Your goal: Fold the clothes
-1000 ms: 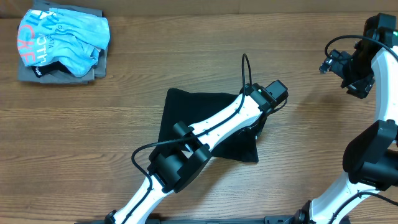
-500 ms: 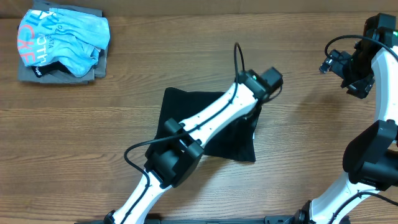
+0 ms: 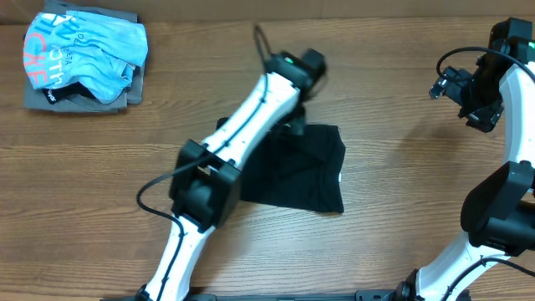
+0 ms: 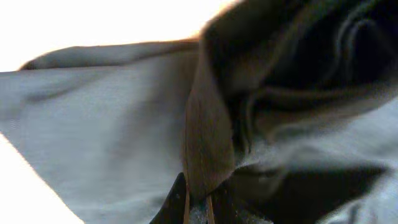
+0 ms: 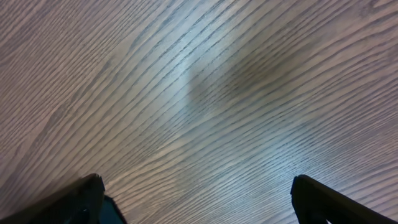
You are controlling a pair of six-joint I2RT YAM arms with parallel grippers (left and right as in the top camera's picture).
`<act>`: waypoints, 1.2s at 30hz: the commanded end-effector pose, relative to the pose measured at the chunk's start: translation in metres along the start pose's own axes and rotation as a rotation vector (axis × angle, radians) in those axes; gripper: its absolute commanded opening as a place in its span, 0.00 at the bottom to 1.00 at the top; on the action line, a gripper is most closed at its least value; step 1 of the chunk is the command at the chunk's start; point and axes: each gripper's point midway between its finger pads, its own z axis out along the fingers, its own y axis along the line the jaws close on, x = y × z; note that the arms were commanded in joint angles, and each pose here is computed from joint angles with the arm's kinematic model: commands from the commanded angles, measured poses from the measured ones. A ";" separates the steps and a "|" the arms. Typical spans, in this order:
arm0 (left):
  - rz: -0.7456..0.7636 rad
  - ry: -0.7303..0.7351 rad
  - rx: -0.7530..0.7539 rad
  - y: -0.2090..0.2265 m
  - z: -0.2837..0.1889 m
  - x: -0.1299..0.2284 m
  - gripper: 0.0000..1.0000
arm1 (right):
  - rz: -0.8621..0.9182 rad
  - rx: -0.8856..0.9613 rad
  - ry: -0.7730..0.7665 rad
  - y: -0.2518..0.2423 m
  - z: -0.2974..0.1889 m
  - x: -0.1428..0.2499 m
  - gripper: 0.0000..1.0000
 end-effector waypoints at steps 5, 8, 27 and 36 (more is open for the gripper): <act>-0.033 0.049 0.068 0.045 0.004 -0.016 0.04 | -0.002 -0.001 0.001 0.000 0.001 0.000 1.00; -0.052 0.059 0.095 0.052 0.004 -0.018 0.04 | -0.002 -0.001 0.001 0.000 0.001 0.000 1.00; 0.092 0.087 0.245 0.013 -0.002 -0.007 0.12 | -0.002 -0.001 0.001 0.000 0.001 0.000 1.00; 0.125 0.089 0.267 0.010 -0.003 -0.006 0.11 | -0.002 -0.001 0.001 0.000 0.001 0.000 1.00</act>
